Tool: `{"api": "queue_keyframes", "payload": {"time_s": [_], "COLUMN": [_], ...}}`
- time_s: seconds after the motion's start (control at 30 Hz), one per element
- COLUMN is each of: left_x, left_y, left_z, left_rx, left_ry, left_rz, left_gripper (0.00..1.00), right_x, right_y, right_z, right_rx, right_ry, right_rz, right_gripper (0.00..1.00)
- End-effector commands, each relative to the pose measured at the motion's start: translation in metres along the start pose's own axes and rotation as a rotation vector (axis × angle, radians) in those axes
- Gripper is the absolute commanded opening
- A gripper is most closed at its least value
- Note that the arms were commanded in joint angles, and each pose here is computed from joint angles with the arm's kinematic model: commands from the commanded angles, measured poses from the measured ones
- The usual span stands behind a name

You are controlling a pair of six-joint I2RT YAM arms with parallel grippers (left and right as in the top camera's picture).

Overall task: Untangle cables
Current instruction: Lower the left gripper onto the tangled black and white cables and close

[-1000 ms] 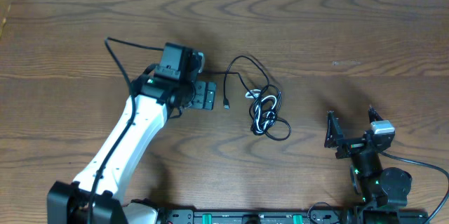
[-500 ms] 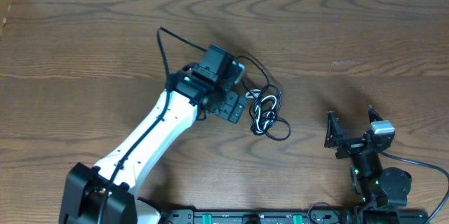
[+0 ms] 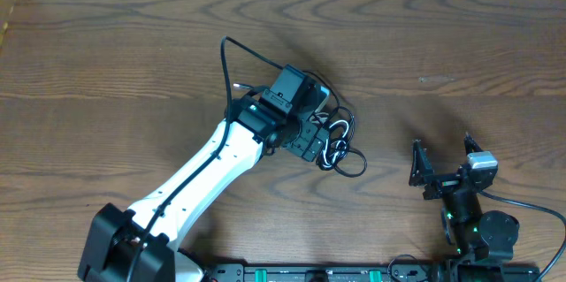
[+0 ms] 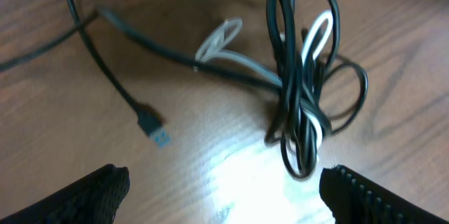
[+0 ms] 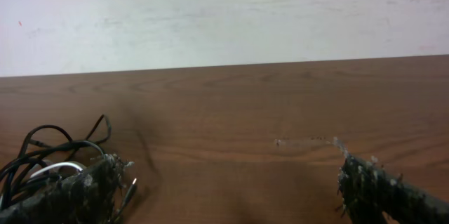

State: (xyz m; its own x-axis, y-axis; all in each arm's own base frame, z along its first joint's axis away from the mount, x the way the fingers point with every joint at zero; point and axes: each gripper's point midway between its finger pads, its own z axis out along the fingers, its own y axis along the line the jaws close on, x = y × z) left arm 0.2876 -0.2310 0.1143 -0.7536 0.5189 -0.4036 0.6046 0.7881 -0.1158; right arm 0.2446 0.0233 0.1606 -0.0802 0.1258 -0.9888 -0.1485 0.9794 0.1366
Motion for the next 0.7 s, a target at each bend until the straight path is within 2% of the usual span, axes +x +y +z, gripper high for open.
{"api": "queue_keyframes", "payload": {"time_s": [0.0, 0.23, 0.33, 0.37, 0.43, 0.53, 0.67], "left_x": [-0.009, -0.002, -0.004, -0.007, -0.009, -0.012, -0.015], "left_y": [0.000, -0.005, -0.010, -0.010, -0.010, -0.010, -0.017], "left_z": [0.012, 0.043, 0.045, 0.045, 0.045, 0.045, 0.044], "left_rx": [0.002, 0.040, 0.059, 0.059, 0.059, 0.060, 0.098], "left_ry": [-0.003, 0.054, 0.047, 0.037, 0.030, 0.017, 0.006], "left_rz": [0.012, 0.006, 0.012, 0.014, 0.015, -0.009, -0.008], "left_gripper": [0.92, 0.91, 0.81, 0.72, 0.63, 0.58, 0.58], "right_x": [0.001, 0.001, 0.001, 0.001, 0.001, 0.001, 0.001], "right_y": [0.000, 0.000, 0.000, 0.000, 0.000, 0.000, 0.000], "right_z": [0.000, 0.000, 0.000, 0.000, 0.000, 0.000, 0.000], "right_rx": [0.002, 0.002, 0.002, 0.002, 0.002, 0.002, 0.002], "right_ry": [0.004, 0.004, 0.004, 0.004, 0.004, 0.004, 0.004], "right_rz": [-0.009, -0.009, -0.009, -0.009, -0.009, -0.009, -0.009], "right_gripper": [0.99, 0.99, 0.99, 0.99, 0.99, 0.99, 0.99]}}
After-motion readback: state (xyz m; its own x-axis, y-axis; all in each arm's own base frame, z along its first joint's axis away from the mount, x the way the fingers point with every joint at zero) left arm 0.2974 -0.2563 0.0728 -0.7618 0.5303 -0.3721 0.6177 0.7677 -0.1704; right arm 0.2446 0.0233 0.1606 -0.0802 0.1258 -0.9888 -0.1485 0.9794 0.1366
